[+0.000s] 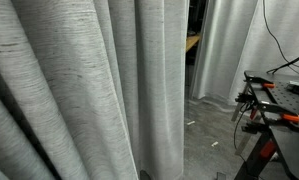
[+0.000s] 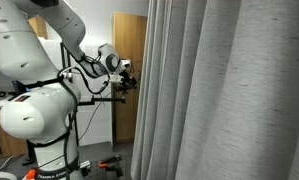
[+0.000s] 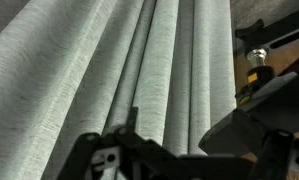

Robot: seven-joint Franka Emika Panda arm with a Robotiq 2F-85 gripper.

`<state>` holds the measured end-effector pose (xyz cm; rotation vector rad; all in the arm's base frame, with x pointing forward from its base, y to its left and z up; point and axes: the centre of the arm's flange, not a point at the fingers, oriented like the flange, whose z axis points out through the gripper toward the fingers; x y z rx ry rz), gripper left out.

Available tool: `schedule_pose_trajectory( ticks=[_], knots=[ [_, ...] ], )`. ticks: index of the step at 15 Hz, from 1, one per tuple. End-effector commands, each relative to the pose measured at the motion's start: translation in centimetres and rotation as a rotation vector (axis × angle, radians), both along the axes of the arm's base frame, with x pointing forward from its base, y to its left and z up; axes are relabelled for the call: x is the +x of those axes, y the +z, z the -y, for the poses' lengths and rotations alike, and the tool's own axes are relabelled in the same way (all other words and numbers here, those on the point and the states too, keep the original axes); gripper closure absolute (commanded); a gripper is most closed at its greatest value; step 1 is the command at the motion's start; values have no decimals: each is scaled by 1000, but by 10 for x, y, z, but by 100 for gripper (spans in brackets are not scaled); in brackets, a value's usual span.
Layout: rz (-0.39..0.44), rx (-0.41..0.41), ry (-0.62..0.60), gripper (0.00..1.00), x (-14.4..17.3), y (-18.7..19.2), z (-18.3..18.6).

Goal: Slide the curtain to the left

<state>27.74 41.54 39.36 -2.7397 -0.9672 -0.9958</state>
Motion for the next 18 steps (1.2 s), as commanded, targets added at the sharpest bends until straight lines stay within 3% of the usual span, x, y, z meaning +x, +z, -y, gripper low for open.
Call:
schedule_pose_trajectory(
  ticks=[1,6,12,15,18],
  knots=[
    [-67,-28,50,0,9,22,32],
    [-91,-67,114,0,18,39,70],
    [-296,-213,138,0,33,54,133],
    [-373,-209,85,0,46,68,178],
    [-396,-130,-41,0,72,81,226]
  ],
)
